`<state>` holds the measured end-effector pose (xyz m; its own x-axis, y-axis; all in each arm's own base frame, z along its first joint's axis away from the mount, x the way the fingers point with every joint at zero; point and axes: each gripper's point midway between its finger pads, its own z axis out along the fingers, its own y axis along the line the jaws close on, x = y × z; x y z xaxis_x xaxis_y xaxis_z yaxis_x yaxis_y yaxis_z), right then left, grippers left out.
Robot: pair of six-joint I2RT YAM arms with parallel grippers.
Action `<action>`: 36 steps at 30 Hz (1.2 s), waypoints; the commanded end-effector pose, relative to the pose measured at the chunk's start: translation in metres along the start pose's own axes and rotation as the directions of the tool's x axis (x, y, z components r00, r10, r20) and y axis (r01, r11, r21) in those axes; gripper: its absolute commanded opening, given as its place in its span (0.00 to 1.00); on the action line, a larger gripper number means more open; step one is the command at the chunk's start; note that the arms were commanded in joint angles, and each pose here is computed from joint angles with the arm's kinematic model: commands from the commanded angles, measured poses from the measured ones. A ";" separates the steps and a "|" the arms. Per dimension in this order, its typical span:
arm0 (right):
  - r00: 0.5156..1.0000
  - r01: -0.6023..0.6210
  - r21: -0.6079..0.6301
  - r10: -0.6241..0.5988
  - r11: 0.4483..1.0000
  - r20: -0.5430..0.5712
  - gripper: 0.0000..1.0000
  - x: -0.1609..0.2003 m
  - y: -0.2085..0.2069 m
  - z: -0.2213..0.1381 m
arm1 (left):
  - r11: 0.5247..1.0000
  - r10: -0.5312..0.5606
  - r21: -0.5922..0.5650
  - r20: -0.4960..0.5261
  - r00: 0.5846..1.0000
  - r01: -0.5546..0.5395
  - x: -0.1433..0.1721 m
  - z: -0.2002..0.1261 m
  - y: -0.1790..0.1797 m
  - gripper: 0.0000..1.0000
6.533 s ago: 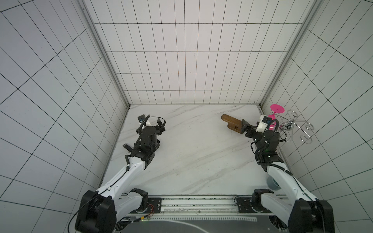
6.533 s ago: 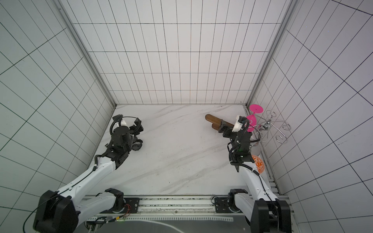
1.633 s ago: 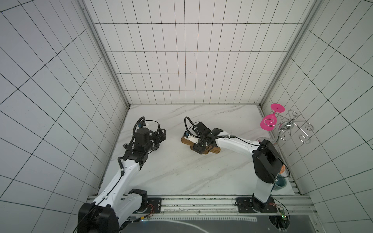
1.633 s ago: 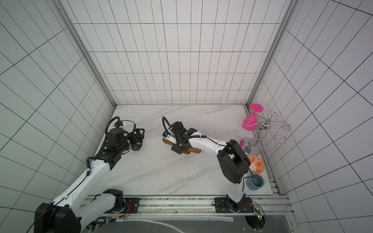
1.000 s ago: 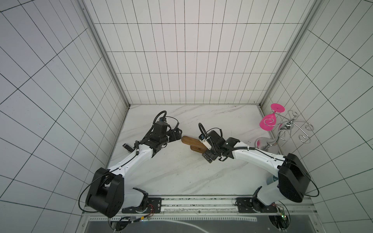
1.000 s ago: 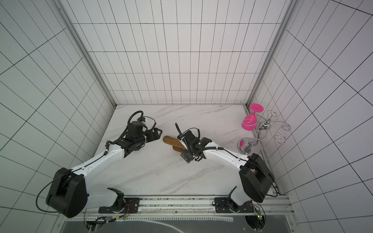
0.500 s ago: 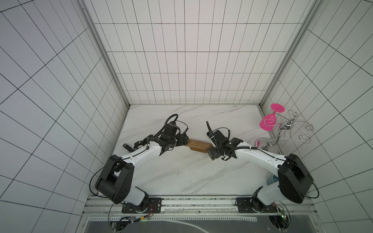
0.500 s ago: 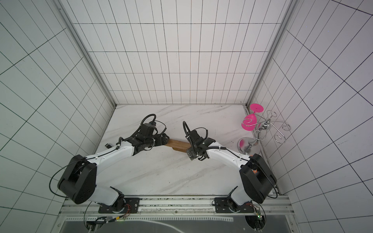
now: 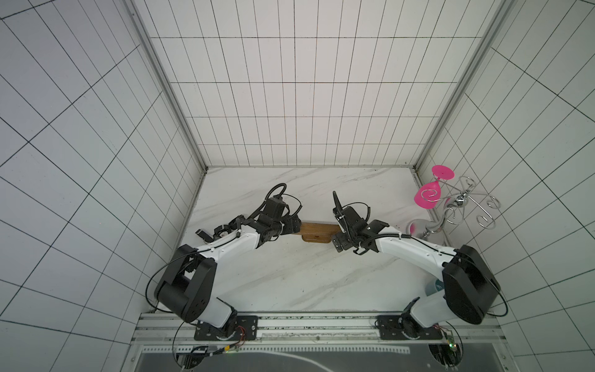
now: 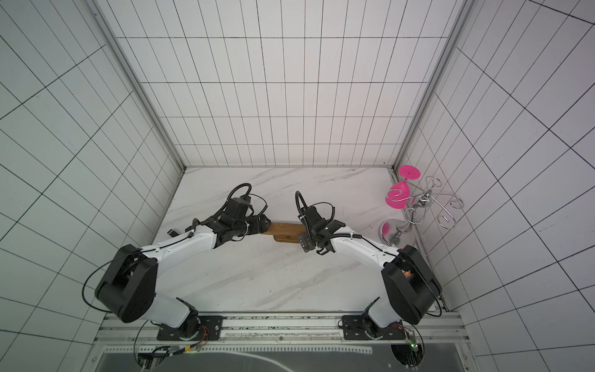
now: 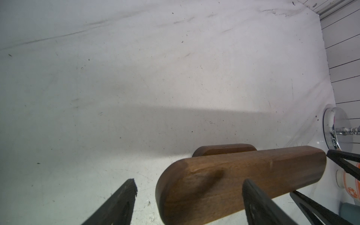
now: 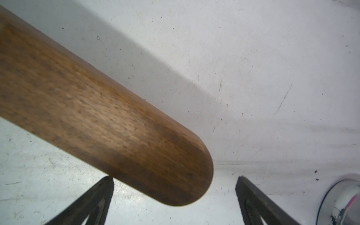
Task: Place watch on stand
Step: Pick up the watch at the center of the board.
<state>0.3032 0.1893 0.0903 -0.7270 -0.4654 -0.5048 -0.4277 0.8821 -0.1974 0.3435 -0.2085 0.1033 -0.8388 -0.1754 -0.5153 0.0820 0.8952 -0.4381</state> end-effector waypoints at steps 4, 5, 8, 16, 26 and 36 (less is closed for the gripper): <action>0.997 -0.054 -0.048 0.056 0.997 0.051 0.99 0.004 -0.003 -0.025 | 0.991 0.001 -0.136 0.091 0.996 0.012 -0.035 -0.032 0.020 0.87; 0.995 -0.059 -0.065 0.064 0.996 0.073 0.99 0.001 -0.003 -0.033 | 0.986 -0.008 -0.162 0.110 0.994 0.026 -0.041 -0.041 0.028 0.87; 0.984 -0.077 -0.102 0.092 0.992 0.155 0.99 -0.008 -0.004 -0.055 | 0.961 -0.042 -0.261 0.174 0.984 0.088 -0.055 -0.069 0.060 0.87; 0.923 -0.115 -0.177 0.171 0.977 0.344 0.98 -0.029 -0.008 -0.094 | 0.842 -0.142 -0.448 0.353 0.925 0.300 -0.069 -0.130 0.146 0.87; 0.898 -0.131 -0.280 0.233 0.951 0.372 0.97 -0.020 0.004 -0.101 | 0.766 -0.099 -0.603 0.235 0.967 0.225 -0.098 -0.099 0.176 0.87; 0.898 -0.118 -0.318 0.238 0.941 0.371 0.96 -0.021 0.011 -0.102 | 0.821 -0.149 -0.555 0.016 0.989 0.132 -0.087 -0.038 0.191 0.88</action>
<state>0.2639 0.2023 0.1977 -0.5353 -0.1894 -0.8231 -0.4890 0.8641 0.1193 0.4051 0.0028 0.0944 -0.8040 -0.3452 -0.4842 -0.3949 0.9187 0.0007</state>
